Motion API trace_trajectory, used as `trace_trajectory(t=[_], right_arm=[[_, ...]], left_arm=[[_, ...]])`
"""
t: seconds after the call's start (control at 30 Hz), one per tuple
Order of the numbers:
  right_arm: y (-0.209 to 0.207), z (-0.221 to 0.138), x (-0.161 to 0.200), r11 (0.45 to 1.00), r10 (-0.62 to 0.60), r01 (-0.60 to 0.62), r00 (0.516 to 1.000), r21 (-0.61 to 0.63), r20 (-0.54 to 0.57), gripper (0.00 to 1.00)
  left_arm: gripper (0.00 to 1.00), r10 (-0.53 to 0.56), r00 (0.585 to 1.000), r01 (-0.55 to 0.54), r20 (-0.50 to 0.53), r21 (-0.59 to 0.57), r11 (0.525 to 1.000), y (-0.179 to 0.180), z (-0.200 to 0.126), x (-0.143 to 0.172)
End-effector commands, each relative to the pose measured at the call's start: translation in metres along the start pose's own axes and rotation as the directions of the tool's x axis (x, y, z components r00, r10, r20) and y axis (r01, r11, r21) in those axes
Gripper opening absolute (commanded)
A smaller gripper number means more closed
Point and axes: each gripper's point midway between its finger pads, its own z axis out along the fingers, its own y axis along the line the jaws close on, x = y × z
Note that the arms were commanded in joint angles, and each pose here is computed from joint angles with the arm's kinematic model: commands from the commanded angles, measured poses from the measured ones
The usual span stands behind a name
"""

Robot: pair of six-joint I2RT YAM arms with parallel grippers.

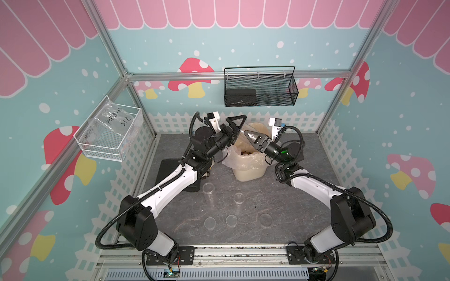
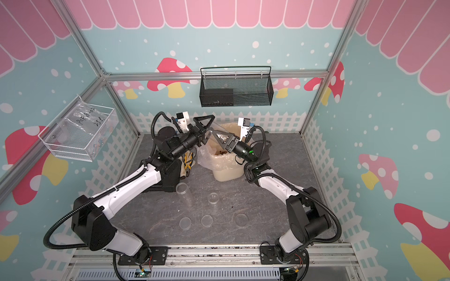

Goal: Empty the moldy dried flower tea in the jars
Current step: Place the jar at the center of the board.

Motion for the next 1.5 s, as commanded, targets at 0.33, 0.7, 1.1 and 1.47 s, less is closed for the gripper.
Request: trace_trajectory(t=[0.33,0.7,1.1,1.47], right_arm=[[0.033,-0.015,-0.003,0.983,-0.180,0.181,0.983,0.027,-0.016,0.23],[0.030,-0.036,-0.001,0.903,-0.358,0.379,0.924,0.201,-0.132,0.22],[0.043,-0.073,0.010,0.773,-0.477,0.574,0.807,0.272,-0.348,0.22],[0.033,-0.103,0.030,0.703,-0.414,0.645,0.713,0.299,-0.566,0.23]], left_arm=[[1.00,0.316,0.948,-0.312,0.024,-0.119,0.943,-0.024,-0.040,-0.012],[1.00,0.555,0.827,-0.560,-0.092,-0.236,0.794,-0.003,-0.085,0.000],[1.00,0.661,0.706,-0.698,-0.253,-0.405,0.590,0.069,-0.154,0.029],[1.00,0.743,0.550,-0.828,-0.382,-0.369,0.422,0.093,-0.188,0.052]])
